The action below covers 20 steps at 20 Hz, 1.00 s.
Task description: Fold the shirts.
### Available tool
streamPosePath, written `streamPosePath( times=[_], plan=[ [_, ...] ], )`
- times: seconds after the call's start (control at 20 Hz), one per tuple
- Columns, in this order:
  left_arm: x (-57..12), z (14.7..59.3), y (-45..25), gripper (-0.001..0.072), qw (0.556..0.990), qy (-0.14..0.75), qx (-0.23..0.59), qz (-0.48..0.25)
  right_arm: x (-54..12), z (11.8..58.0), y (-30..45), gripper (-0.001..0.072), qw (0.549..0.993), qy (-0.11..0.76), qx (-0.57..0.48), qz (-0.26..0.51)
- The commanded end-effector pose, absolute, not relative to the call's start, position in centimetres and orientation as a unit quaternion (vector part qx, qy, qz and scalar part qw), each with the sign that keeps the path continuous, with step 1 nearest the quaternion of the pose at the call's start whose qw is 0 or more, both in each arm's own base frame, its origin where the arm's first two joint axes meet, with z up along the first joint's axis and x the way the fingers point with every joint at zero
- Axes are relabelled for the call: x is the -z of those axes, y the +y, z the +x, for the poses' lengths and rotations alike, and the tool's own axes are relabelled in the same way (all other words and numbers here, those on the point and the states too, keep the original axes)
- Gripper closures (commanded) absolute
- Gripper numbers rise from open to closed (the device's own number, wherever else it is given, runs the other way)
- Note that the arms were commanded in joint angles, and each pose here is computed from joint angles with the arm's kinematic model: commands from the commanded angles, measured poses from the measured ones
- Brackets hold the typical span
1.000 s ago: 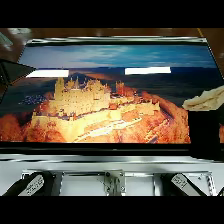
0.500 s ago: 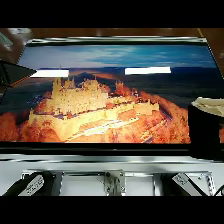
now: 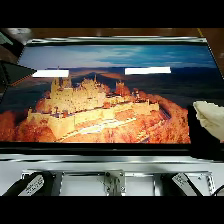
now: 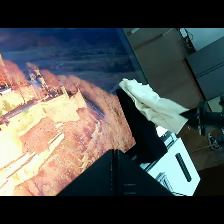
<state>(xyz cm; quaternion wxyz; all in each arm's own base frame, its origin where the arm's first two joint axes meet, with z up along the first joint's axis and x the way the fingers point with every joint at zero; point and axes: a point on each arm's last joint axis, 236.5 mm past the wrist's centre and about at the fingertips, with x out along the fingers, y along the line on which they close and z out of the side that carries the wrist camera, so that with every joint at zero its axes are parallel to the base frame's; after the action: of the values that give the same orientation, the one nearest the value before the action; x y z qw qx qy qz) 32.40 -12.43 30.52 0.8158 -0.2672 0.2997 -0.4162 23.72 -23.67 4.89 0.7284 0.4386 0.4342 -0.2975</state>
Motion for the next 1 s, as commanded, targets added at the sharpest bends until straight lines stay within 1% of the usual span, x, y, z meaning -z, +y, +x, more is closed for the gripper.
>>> streamPosePath(
  times=[0.0,0.2,0.25,0.3,0.4,0.45,0.55,0.6,0.65,0.75,0.8,0.85,0.9,0.95],
  plan=[
    [-30.5,32.4,-12.4,0.0675,0.818,0.296,0.418,-0.262,-0.7,18.7,-21.3,0.0653,0.663,0.545,0.317,0.404],
    [-30.5,32.5,-12.4,0.0675,0.818,0.297,0.418,-0.262,1.8,13.8,-22.0,0.0653,0.611,0.599,0.369,0.362],
    [-30.5,32.5,-12.4,0.0675,0.818,0.297,0.418,-0.262,2.1,13.3,-22.2,0.0652,0.606,0.603,0.377,0.357],
    [-30.5,32.5,-12.4,0.0675,0.818,0.297,0.418,-0.262,2.5,13.1,-22.1,0.0599,0.603,0.604,0.379,0.358],
    [-30.5,32.6,-12.4,0.0675,0.818,0.296,0.417,-0.262,3.1,12.8,-21.5,0.0176,0.592,0.608,0.380,0.367],
    [-30.5,32.6,-12.4,0.0675,0.819,0.295,0.416,-0.263,3.1,12.4,-21.4,0.0132,0.588,0.614,0.380,0.364],
    [-30.5,32.9,-12.2,0.0676,0.822,0.293,0.411,-0.263,2.2,11.2,-22.7,0.0132,0.587,0.622,0.400,0.331],
    [-30.1,33.3,-11.8,0.0675,0.829,0.295,0.399,-0.259,0.8,11.0,-23.8,0.0133,0.594,0.618,0.412,0.309],
    [-29.6,34.0,-11.2,0.0676,0.839,0.296,0.380,-0.253,-1.3,11.7,-25.4,0.0135,0.618,0.597,0.422,0.289],
    [-27.7,36.1,-8.9,0.0677,0.868,0.306,0.309,-0.239,-7.2,15.4,-28.8,0.0137,0.690,0.519,0.438,0.252],
    [-25.9,37.1,-7.4,0.0678,0.884,0.325,0.255,-0.220,-11.0,18.5,-29.8,0.0137,0.736,0.466,0.431,0.235],
    [-23.6,37.7,-5.9,0.0678,0.895,0.351,0.205,-0.183,-14.3,22.0,-29.8,0.0137,0.781,0.414,0.410,0.224],
    [-21.4,37.9,-4.9,0.0678,0.897,0.384,0.163,-0.147,-17.3,25.8,-28.5,0.0137,0.824,0.371,0.370,0.215],
    [-18.9,37.9,-4.1,0.0679,0.891,0.423,0.120,-0.109,-18.9,29.2,-26.0,0.0137,0.854,0.352,0.321,0.211]
  ],
)
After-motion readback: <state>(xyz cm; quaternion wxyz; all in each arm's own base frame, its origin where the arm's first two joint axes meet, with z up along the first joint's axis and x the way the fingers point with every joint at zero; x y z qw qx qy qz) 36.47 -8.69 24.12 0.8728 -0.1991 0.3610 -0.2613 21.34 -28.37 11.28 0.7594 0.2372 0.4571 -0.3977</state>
